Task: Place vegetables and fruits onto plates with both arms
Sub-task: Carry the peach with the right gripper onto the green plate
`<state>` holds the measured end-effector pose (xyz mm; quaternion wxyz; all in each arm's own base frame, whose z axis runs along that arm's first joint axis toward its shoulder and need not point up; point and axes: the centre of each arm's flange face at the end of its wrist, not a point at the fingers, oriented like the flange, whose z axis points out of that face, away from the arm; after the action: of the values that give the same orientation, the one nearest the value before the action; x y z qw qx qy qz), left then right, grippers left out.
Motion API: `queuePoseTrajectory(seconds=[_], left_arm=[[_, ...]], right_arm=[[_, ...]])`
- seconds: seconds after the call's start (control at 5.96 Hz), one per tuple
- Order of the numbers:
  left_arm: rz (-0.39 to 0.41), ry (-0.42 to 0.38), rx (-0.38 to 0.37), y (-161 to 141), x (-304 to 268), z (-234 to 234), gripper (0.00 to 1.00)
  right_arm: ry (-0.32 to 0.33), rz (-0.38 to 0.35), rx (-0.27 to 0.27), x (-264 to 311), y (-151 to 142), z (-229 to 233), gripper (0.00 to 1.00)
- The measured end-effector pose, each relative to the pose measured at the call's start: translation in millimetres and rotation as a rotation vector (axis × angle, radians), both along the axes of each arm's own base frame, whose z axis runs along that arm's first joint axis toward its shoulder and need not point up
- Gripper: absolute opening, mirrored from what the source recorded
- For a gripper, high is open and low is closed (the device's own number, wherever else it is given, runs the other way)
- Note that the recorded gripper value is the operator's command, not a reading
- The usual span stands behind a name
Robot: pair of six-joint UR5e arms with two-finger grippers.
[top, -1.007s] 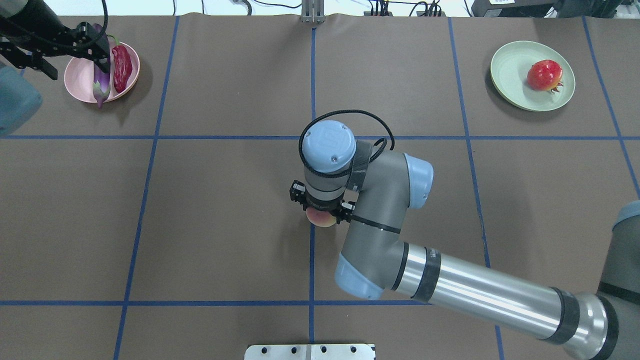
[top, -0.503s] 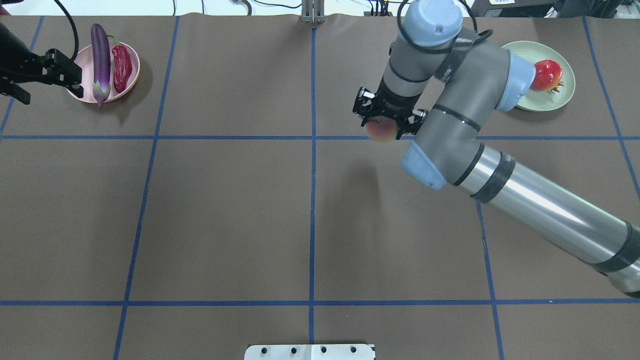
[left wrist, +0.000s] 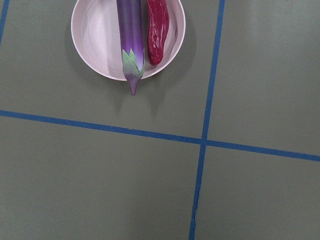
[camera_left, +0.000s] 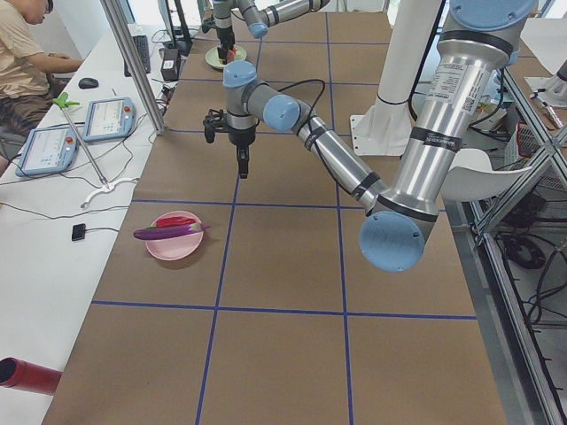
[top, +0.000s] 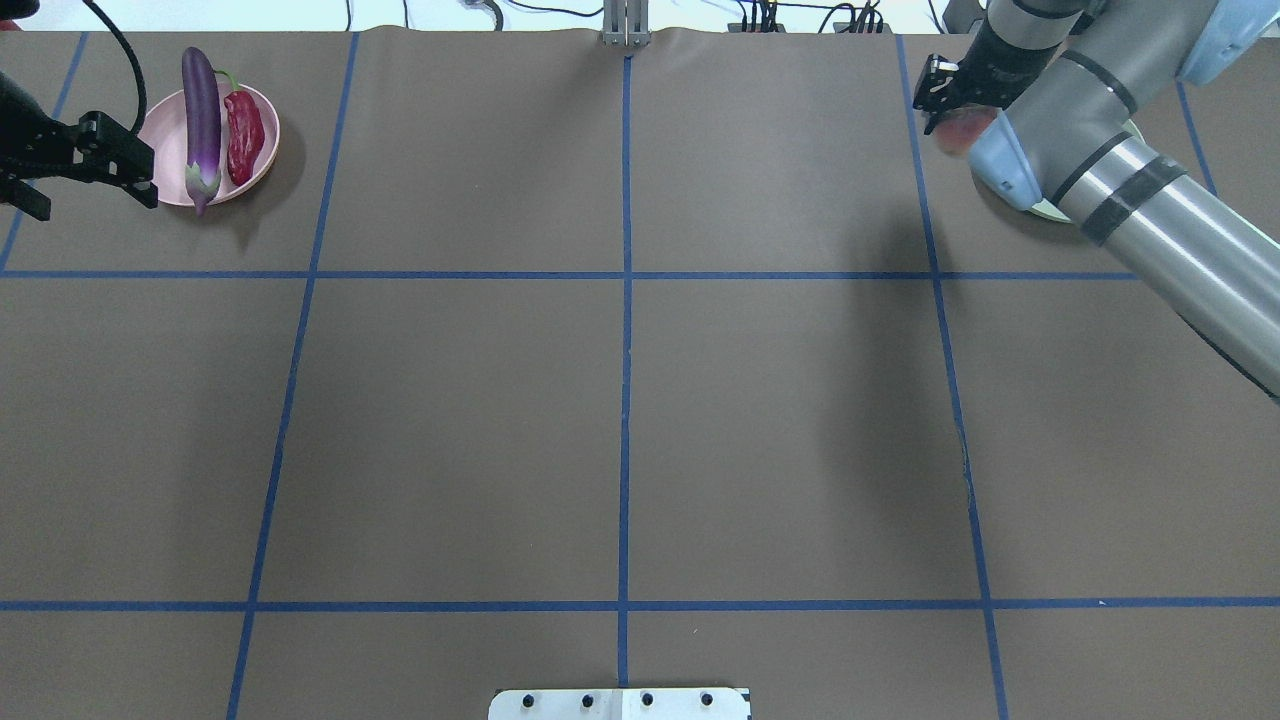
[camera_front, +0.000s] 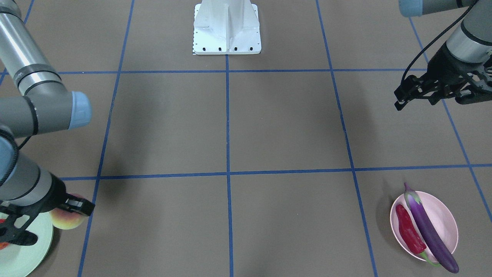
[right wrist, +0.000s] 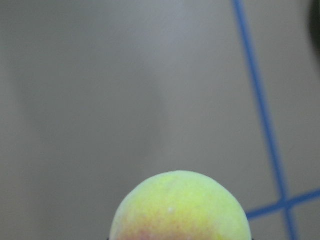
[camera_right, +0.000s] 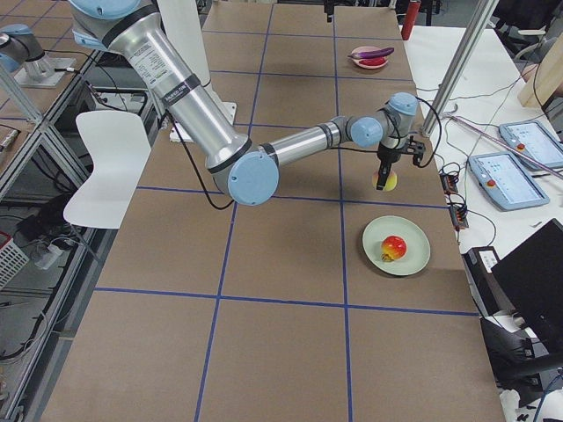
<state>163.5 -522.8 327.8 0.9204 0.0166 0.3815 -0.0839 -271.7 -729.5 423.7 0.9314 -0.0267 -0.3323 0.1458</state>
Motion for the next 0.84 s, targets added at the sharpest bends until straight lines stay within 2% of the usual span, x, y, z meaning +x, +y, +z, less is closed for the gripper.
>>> queuePoseTrajectory(seconds=[0.17, 0.34, 0.5, 0.84], left_arm=[[0.001, -0.002, -0.003, -0.6, 0.9, 1.4, 1.0], [0.001, -0.001, -0.006, -0.6, 1.4, 1.3, 1.0], [0.001, -0.002, -0.008, -0.9, 2.1, 2.2, 1.0], [0.005, -0.006, -0.012, -4.1, 4.1, 5.8, 1.0]], right_arm=[[0.007, 0.002, -0.008, 24.9, -9.8, 42.0, 0.0], [0.008, -0.003, -0.011, 30.7, -7.5, 72.0, 0.62], [0.015, -0.019, -0.021, 23.0, -1.6, 92.8, 1.0], [-0.001, -0.03, 0.021, 20.6, 11.3, 133.8, 1.0]])
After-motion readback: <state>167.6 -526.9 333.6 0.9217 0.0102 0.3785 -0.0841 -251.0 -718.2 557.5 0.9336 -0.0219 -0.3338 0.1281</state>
